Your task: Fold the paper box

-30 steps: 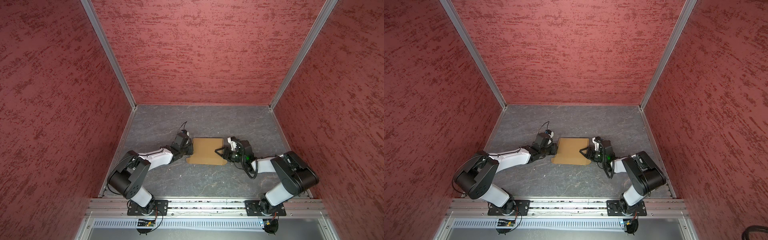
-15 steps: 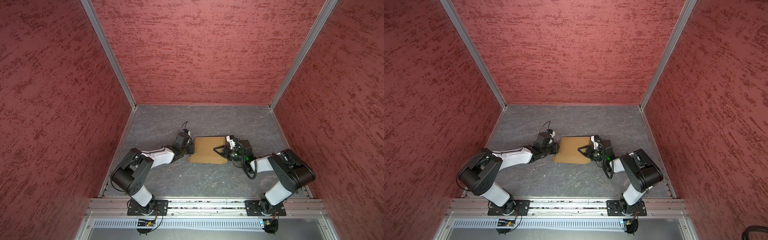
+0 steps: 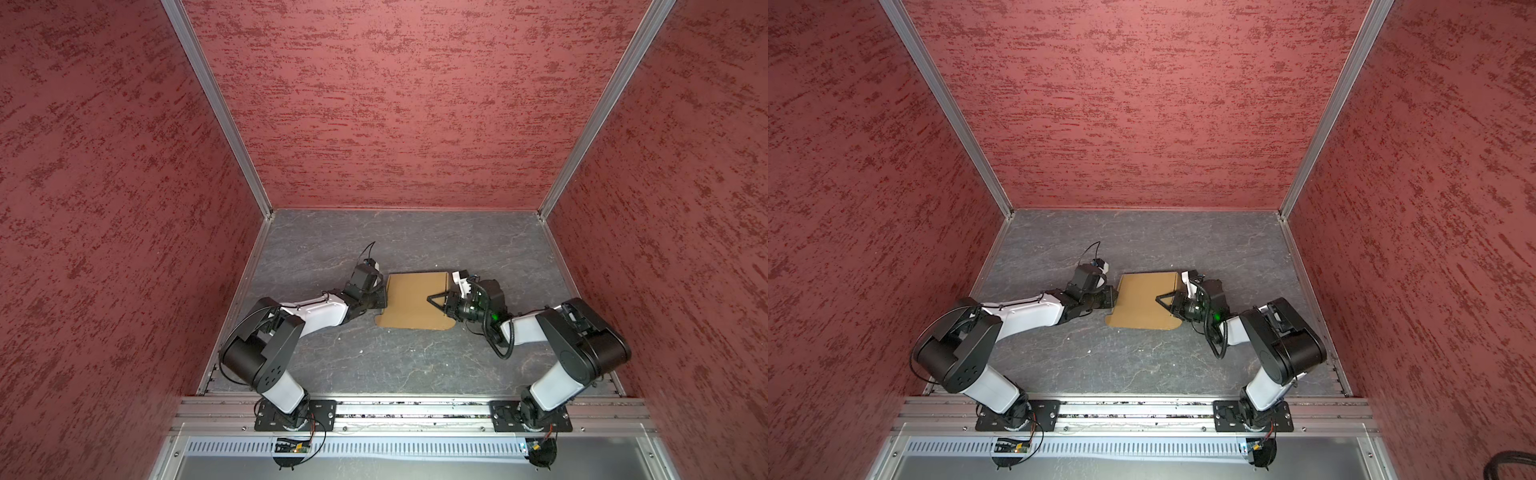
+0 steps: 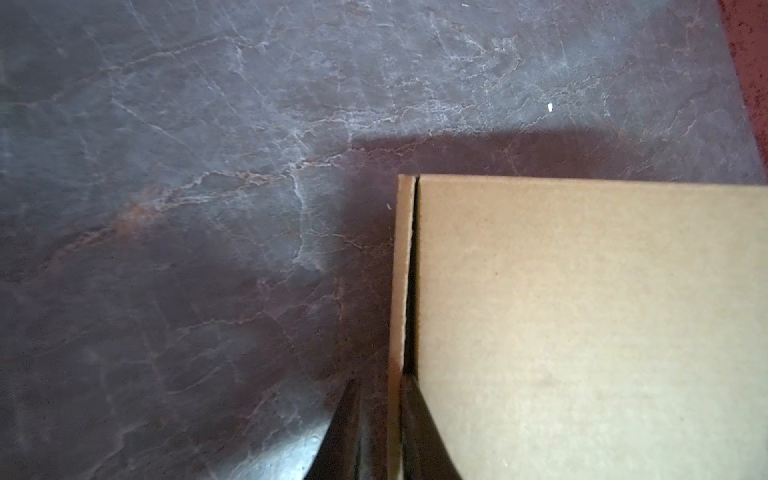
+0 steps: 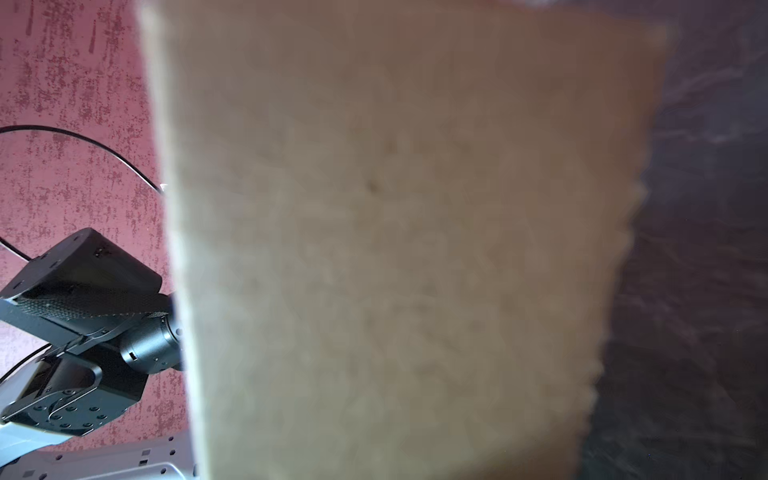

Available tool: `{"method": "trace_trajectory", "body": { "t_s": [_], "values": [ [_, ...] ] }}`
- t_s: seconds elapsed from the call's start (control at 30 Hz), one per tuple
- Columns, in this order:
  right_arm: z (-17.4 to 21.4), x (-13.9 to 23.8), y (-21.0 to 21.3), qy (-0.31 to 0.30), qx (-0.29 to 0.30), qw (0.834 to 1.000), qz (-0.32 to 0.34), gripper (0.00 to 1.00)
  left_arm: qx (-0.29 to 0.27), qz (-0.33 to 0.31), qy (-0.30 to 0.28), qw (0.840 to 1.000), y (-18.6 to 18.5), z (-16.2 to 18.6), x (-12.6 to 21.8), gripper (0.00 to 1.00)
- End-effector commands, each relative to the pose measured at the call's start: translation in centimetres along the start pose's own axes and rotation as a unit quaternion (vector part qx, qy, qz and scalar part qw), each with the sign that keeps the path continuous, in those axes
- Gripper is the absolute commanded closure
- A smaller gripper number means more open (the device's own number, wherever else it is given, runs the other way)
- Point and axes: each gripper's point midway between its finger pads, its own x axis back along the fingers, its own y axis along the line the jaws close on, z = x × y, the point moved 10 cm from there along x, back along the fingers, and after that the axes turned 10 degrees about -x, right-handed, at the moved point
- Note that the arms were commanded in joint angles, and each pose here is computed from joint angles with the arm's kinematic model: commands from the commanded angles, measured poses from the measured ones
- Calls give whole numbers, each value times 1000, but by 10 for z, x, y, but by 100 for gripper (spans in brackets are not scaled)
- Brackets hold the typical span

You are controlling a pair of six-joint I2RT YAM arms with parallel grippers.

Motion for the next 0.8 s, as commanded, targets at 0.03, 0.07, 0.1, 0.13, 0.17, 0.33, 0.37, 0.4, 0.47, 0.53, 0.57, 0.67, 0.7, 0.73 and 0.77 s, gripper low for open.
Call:
{"method": "trace_trajectory", "body": {
  "t_s": [0.03, 0.07, 0.1, 0.13, 0.17, 0.33, 0.37, 0.4, 0.47, 0.53, 0.57, 0.67, 0.7, 0.73, 0.77],
  "values": [
    [-5, -1, 10, -11, 25, 999, -16, 59, 3, -4, 12, 1000, 2, -2, 10, 76],
    [-5, -1, 10, -11, 26, 999, -16, 60, 4, -4, 8, 1000, 2, -4, 12, 75],
    [-5, -1, 11, -12, 27, 999, -18, 60, 4, -3, 6, 1000, 2, -6, 15, 73],
    [-5, -1, 11, -12, 27, 999, -18, 61, 5, -3, 3, 1000, 2, -8, 17, 72],
    [-5, -1, 11, -12, 27, 999, -18, 61, 6, -3, 1, 1000, 3, -10, 19, 70],
    [-7, -2, 13, -14, 29, 999, -24, 62, 10, -2, -17, 1000, 6, -20, 35, 64],
    [-7, -2, 14, -13, 29, 999, -26, 62, 11, -2, -21, 1000, 7, -22, 40, 61],
    [-8, -2, 15, -13, 31, 999, -29, 62, 14, -1, -25, 1000, 9, -23, 45, 59],
    [-10, -3, 18, -11, 33, 999, -35, 63, 22, 8, -35, 999, 15, -27, 56, 54],
    [-11, -3, 21, -9, 33, 999, -40, 63, 32, 26, -44, 998, 22, -29, 66, 46],
    [-12, -2, 23, -8, 36, 998, -44, 63, 39, 41, -50, 997, 26, -29, 71, 41],
    [-14, -2, 30, -1, 41, 998, -52, 64, 54, 96, -65, 992, 36, -29, 82, 22],
    [-14, -1, 32, 2, 43, 998, -55, 64, 57, 111, -68, 990, 40, -29, 84, 19],
    [-15, -1, 36, 5, 47, 997, -56, 64, 63, 126, -73, 987, 43, -28, 86, 17],
    [-16, 1, 39, 6, 51, 997, -56, 64, 68, 145, -77, 984, 46, -27, 88, 15]
  ]
}}
